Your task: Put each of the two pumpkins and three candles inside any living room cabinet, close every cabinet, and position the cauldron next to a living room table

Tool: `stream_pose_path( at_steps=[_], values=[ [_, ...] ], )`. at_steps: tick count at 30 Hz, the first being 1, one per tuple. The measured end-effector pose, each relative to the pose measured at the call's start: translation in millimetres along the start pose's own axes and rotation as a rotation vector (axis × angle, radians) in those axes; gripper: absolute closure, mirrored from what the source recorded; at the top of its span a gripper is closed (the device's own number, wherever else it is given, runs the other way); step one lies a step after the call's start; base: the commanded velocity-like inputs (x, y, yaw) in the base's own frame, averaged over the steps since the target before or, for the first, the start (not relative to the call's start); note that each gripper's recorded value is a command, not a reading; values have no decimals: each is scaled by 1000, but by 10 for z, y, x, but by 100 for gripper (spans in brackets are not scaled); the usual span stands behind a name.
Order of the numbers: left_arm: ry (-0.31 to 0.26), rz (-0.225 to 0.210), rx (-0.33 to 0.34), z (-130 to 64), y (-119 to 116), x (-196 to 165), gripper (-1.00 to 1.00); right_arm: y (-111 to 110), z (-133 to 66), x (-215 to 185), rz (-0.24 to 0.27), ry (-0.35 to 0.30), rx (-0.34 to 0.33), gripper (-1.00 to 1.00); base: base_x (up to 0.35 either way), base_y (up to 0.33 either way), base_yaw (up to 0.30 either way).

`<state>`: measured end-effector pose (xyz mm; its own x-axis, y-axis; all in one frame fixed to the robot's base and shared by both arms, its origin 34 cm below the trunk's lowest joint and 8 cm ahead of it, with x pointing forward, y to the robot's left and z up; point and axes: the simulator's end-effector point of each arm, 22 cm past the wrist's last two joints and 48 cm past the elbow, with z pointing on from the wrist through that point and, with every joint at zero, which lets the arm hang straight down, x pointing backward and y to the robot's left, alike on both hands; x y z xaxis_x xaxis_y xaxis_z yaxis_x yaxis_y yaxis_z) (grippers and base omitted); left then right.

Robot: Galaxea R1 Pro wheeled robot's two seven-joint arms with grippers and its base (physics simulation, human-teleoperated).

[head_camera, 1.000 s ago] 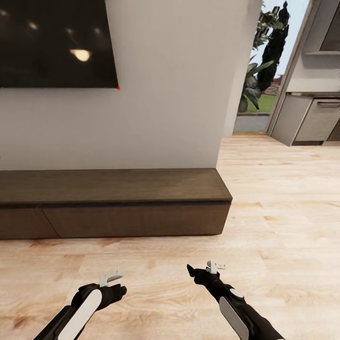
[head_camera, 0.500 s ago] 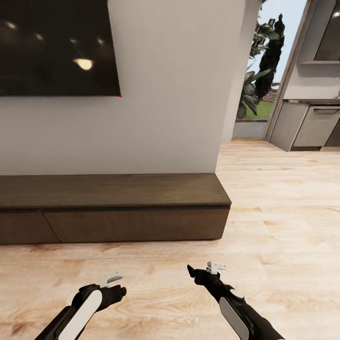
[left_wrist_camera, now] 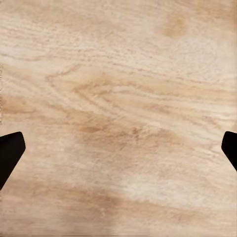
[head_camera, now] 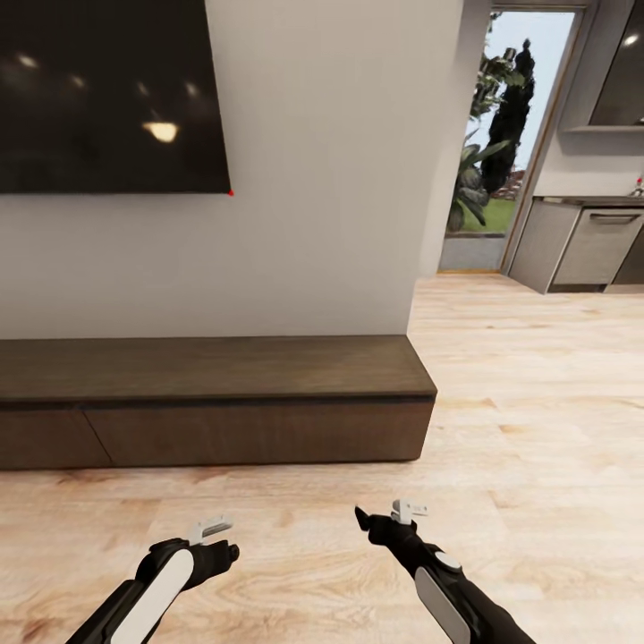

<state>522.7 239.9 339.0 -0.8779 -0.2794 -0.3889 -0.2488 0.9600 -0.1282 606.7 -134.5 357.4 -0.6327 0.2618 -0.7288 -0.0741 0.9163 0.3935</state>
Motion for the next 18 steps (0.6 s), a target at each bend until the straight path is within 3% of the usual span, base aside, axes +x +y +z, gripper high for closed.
stream_pose_path(
  at_steps=[6,12,18],
  values=[
    [53,-10,-44,30,152,115,-100,9,-32,-49,-1,14,10,-100,0,0,0],
    [63,-13,-51,-39,152,76,-100,11,-67,-81,5,31,21,-100,0,0,0],
    [65,-17,-55,-116,143,14,-100,-136,-126,100,16,92,65,-100,0,0,0]
  ],
)
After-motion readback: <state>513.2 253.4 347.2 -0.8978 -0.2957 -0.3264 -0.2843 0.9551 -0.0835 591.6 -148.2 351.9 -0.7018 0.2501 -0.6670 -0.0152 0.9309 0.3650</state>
